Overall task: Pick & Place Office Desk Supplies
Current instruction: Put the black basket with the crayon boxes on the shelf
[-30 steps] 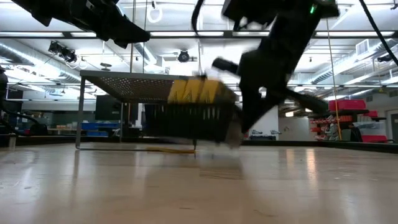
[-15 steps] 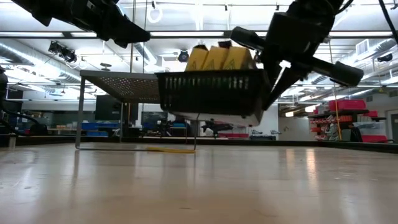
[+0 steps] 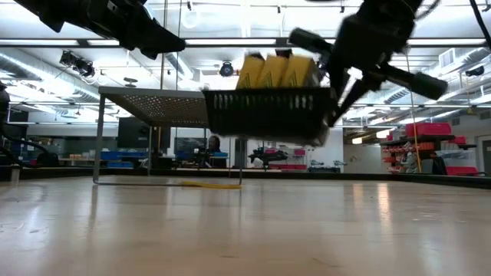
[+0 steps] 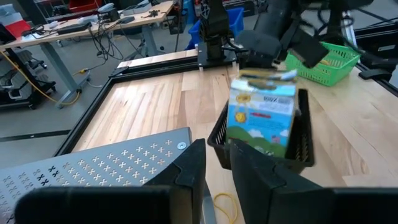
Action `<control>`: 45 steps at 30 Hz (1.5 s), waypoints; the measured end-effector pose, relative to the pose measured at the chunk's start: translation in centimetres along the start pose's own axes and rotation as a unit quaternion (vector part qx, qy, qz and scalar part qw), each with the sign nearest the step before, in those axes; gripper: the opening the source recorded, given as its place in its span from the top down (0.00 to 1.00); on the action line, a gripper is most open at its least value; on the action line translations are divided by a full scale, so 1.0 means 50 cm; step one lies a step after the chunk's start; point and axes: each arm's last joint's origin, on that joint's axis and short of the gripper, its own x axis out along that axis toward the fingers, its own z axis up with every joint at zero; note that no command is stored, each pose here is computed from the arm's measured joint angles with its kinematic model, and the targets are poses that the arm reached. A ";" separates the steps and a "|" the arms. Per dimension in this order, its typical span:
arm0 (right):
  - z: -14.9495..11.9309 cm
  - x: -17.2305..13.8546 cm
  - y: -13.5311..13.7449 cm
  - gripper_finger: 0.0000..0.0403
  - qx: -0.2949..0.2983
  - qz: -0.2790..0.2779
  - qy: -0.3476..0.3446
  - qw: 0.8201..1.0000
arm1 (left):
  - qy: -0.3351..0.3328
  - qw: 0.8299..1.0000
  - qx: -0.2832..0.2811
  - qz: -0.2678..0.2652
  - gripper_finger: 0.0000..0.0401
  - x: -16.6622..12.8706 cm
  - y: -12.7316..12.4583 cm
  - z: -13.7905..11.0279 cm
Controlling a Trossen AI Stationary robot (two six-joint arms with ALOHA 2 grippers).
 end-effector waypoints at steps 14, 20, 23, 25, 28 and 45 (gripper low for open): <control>-0.021 -0.089 -0.090 0.98 0.002 -0.033 0.011 0.999 | -0.001 1.000 -0.002 -0.007 0.79 0.000 -0.001 0.000; -0.058 -0.072 -0.129 0.98 0.009 -0.032 0.027 0.999 | -0.002 1.000 -0.002 -0.009 0.79 0.000 -0.001 0.000; -0.078 -0.055 -0.147 0.98 0.008 -0.033 0.035 0.999 | -0.002 1.000 -0.001 -0.010 0.79 0.000 -0.001 0.000; -0.090 -0.045 -0.160 0.98 0.008 -0.038 0.038 0.999 | -0.003 1.000 -0.001 -0.009 0.79 -0.002 -0.001 0.001; -0.105 -0.032 -0.177 0.98 0.006 -0.047 0.040 0.998 | -0.013 1.000 -0.001 -0.013 0.79 -0.008 0.000 0.006; -0.165 0.009 -0.235 0.99 -0.044 -0.079 0.052 0.995 | -0.105 0.994 0.000 0.016 0.79 -0.111 0.023 0.042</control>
